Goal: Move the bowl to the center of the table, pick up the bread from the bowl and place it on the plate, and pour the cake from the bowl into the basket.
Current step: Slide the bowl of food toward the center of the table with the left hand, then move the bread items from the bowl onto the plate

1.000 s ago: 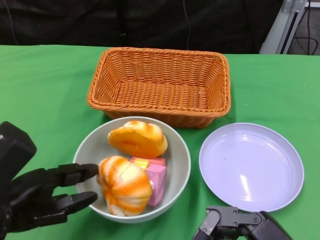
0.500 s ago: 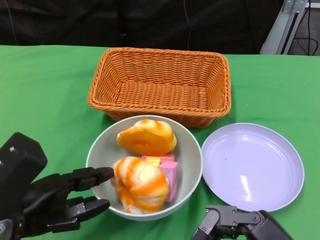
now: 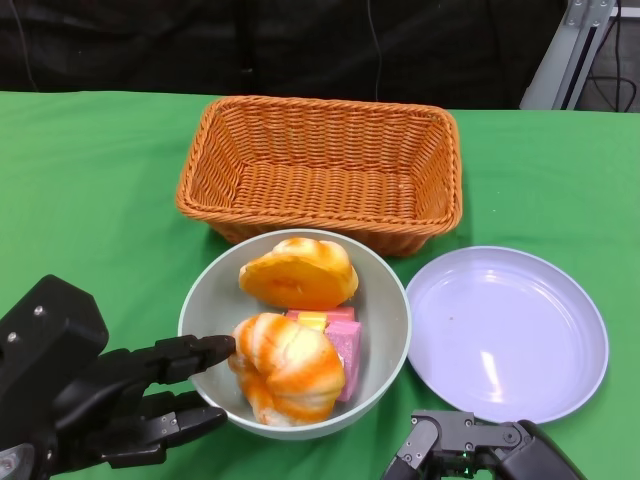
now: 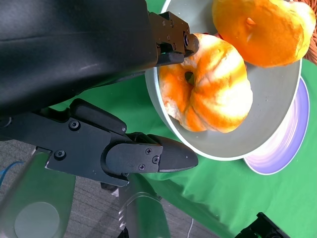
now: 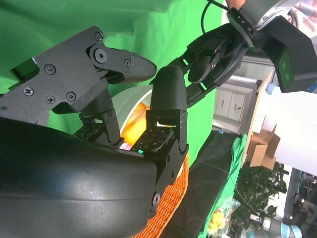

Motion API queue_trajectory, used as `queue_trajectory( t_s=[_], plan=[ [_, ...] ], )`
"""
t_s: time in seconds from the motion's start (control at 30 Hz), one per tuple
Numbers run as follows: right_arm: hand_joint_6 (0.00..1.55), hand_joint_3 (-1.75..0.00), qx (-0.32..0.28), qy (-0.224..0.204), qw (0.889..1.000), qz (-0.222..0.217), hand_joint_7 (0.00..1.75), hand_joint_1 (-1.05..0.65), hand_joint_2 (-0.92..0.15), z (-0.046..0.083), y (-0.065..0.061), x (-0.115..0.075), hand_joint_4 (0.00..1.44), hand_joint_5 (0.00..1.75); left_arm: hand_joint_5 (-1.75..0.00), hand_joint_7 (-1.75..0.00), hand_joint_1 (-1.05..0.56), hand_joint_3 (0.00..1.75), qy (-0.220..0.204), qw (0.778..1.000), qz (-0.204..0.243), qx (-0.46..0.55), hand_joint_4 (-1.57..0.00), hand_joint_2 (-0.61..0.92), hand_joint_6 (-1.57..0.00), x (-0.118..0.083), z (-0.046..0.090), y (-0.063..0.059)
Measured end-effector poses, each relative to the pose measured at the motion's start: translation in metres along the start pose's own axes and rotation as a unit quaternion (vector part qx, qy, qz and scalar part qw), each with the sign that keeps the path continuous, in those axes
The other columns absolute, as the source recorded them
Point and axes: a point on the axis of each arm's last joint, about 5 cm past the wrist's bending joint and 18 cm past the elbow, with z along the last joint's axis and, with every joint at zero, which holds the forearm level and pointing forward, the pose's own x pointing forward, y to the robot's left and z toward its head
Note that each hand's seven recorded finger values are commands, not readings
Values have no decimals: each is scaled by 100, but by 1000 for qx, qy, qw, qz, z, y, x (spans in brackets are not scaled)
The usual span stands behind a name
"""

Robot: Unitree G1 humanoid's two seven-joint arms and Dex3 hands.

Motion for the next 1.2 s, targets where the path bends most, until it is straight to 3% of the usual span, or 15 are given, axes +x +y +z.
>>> queue_trajectory(
  t_s=[0.47,0.87,1.0,1.17,1.2],
  plan=[
    [83,-81,-3,-7,1000,0,105,-28,-54,-1,0,0,80,154,-3,-1,-64,28,7,999,36,-8,-16,92,-13,-16,5,8],
    [83,-80,-3,-7,1000,0,106,-28,-55,-1,0,0,80,156,-6,-3,-62,29,1,997,71,-7,-23,92,-18,-30,8,25],
    [83,-80,-3,-6,1000,0,106,-29,-55,-2,0,0,80,155,-14,-9,-58,22,-16,992,125,12,-43,92,-38,-36,11,30],
    [83,-80,-3,0,1000,1,106,-29,-55,-2,0,-1,80,155,-18,-10,-51,14,-88,973,211,28,-64,92,-55,-32,10,28],
    [83,-79,-3,0,1000,1,106,-29,-55,-2,0,-1,80,154,-21,-12,-43,14,-102,970,221,24,-74,92,-64,-31,8,27]
  ],
)
